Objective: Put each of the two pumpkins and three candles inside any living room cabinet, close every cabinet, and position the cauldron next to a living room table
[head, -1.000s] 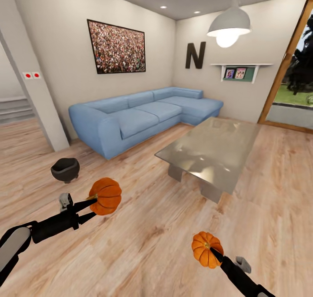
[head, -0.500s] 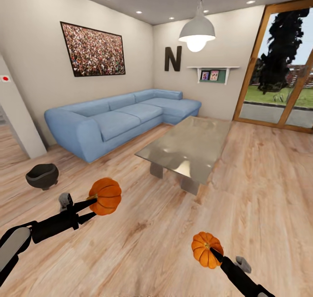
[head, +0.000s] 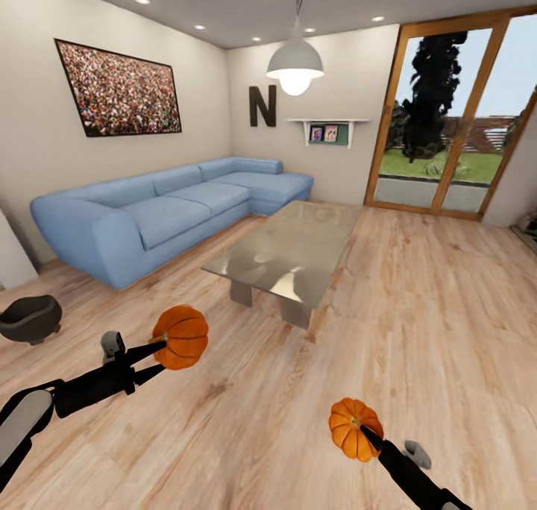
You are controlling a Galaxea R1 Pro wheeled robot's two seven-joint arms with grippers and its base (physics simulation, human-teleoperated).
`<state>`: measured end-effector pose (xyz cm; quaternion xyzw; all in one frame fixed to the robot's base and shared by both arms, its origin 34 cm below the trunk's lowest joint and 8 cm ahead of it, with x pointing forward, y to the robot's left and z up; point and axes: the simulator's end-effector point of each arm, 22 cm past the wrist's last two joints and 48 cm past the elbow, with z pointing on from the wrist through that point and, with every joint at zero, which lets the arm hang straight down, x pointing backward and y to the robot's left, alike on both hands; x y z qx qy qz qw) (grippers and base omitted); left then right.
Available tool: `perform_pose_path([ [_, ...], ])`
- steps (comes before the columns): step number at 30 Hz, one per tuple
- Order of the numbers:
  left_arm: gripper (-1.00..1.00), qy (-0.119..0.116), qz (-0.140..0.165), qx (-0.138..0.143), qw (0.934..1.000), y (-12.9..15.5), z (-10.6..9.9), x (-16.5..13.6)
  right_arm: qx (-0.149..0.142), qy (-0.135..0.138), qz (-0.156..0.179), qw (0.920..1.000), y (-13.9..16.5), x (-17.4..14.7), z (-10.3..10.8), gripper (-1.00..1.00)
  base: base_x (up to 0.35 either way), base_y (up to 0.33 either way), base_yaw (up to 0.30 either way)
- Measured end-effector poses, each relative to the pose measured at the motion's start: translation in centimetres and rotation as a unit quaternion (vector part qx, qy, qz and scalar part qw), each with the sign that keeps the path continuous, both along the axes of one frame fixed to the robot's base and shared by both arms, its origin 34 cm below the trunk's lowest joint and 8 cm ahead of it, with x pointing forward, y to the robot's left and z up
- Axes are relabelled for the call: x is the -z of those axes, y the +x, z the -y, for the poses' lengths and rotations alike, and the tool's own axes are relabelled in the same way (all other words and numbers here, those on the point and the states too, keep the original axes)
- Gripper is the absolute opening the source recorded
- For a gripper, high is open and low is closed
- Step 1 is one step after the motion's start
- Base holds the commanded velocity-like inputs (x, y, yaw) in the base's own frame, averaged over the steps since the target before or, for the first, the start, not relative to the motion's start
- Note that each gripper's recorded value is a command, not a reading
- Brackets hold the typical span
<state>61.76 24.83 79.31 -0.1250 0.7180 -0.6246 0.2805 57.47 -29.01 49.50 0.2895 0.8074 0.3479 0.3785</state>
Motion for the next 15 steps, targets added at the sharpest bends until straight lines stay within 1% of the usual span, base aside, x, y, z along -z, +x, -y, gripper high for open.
perform_pose_path([
  [15, -1.00, -0.002, 0.008, 0.001, 1.0000, -0.15, 0.03, -0.85, 0.003, 0.001, 0.009, 1.0000, 0.42, -0.77, 0.08, -1.00, -0.002, -0.001, -0.240],
])
